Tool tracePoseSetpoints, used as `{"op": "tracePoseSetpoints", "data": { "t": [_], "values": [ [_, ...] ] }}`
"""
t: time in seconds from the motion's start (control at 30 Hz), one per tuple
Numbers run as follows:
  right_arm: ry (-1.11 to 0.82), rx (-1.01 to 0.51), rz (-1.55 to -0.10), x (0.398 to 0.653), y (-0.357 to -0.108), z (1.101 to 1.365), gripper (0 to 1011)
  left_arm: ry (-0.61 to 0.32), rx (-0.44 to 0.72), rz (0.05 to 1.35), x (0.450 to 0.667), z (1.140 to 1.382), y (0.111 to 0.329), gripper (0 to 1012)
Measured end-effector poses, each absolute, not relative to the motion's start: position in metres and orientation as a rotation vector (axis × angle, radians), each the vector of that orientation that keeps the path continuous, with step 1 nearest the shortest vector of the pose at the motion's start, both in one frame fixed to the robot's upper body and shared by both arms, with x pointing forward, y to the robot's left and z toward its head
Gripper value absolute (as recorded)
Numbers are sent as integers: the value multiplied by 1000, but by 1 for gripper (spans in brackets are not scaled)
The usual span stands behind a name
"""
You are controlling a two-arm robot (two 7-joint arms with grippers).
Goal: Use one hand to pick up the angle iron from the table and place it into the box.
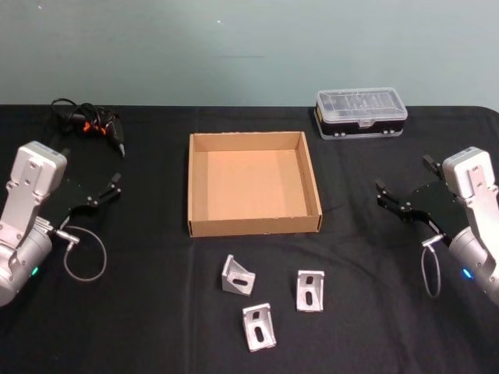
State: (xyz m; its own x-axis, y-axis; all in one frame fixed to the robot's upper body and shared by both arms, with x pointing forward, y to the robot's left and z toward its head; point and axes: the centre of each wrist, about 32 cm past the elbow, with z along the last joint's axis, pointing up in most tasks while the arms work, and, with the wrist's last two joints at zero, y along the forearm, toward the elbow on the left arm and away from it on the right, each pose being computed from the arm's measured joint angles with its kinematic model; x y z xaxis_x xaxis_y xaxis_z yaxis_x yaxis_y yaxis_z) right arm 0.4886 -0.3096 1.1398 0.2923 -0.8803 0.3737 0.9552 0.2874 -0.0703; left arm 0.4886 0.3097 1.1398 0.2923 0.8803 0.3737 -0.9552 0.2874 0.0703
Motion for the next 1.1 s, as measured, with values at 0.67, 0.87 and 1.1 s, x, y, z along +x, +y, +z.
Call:
{"op": "tracePoseSetpoints", "data": {
  "t": [0.67, 0.87, 1.1],
  "values": [
    [-285, -304, -1248, 489, -310, 1140, 1000, -285, 304, 1248, 489, 1140, 310, 1011],
    [-285, -304, -1248, 489, -310, 1140, 1000, -285, 304, 1248, 489, 1140, 310, 1011],
    [-285, -304, -1248, 489, -310, 1140, 1000, -285, 304, 1248, 489, 1140, 310, 1011]
  ]
}}
